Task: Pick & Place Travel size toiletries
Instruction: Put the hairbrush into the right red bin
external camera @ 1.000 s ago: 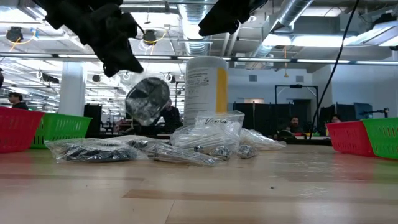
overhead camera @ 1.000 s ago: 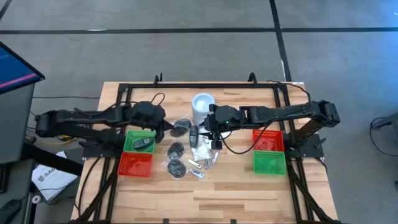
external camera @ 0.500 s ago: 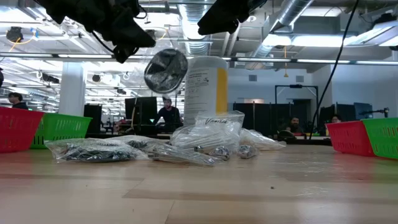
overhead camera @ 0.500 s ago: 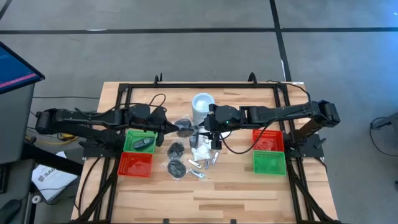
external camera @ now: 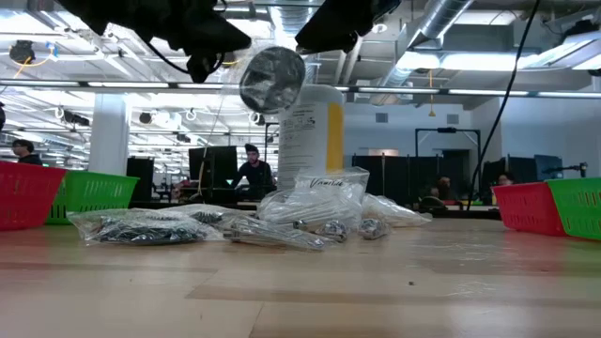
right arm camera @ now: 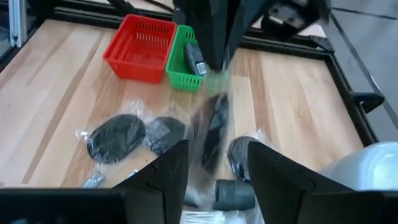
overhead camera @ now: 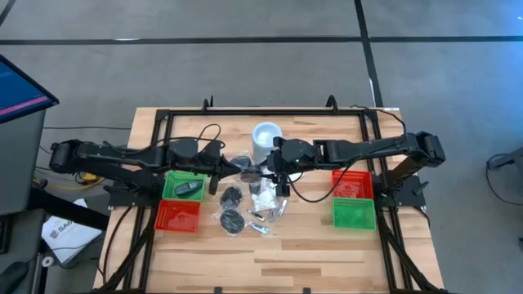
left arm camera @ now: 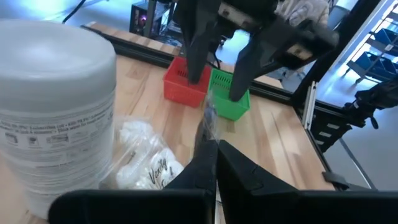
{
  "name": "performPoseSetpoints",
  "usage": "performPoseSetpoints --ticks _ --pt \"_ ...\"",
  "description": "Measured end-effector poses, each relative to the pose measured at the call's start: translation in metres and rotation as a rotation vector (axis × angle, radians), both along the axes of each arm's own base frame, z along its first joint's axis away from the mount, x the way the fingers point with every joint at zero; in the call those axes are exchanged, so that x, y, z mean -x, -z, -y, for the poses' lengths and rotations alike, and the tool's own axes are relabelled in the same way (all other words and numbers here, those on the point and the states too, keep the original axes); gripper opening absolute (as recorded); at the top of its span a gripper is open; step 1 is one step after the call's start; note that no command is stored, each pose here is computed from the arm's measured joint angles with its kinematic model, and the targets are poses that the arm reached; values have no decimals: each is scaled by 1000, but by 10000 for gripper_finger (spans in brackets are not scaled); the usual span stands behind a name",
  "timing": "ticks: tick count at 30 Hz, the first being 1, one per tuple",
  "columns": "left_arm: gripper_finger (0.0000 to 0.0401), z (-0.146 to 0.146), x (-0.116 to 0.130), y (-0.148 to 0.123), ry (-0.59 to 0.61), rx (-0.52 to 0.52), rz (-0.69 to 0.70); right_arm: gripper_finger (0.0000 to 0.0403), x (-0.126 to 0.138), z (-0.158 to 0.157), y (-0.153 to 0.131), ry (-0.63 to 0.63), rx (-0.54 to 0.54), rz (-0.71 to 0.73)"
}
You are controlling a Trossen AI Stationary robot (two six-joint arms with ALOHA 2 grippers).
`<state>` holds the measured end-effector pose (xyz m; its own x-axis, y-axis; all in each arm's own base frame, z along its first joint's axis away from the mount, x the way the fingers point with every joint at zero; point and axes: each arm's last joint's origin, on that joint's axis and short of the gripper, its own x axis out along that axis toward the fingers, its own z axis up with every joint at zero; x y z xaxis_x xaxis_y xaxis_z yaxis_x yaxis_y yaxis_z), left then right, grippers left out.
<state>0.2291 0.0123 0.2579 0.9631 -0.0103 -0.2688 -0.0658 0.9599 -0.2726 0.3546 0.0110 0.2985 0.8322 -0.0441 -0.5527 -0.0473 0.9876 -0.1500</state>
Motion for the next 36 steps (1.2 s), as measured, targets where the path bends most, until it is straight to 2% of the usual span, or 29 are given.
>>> performPoseSetpoints --ticks 7,10,16,22,27,33,36 --pt "0 -1 -10 1 1 -5 52 157 -8 0 7 1 1 -5" --pt "0 -1 -12 0 3 -11 54 155 -10 0 18 1 3 -48" --pt "0 0 -15 -2 15 -36 55 145 -13 0 18 -12 24 -26" --pt "0 0 -17 0 15 -37 47 101 -12 0 14 -11 24 -14" --pt "0 0 -17 0 15 -37 45 25 -11 0 16 -11 25 -34" --pt "0 0 -17 0 14 -37 45 30 -11 0 16 -11 25 -38" --pt "0 0 -17 0 7 -39 45 18 -10 0 17 -11 25 -41"
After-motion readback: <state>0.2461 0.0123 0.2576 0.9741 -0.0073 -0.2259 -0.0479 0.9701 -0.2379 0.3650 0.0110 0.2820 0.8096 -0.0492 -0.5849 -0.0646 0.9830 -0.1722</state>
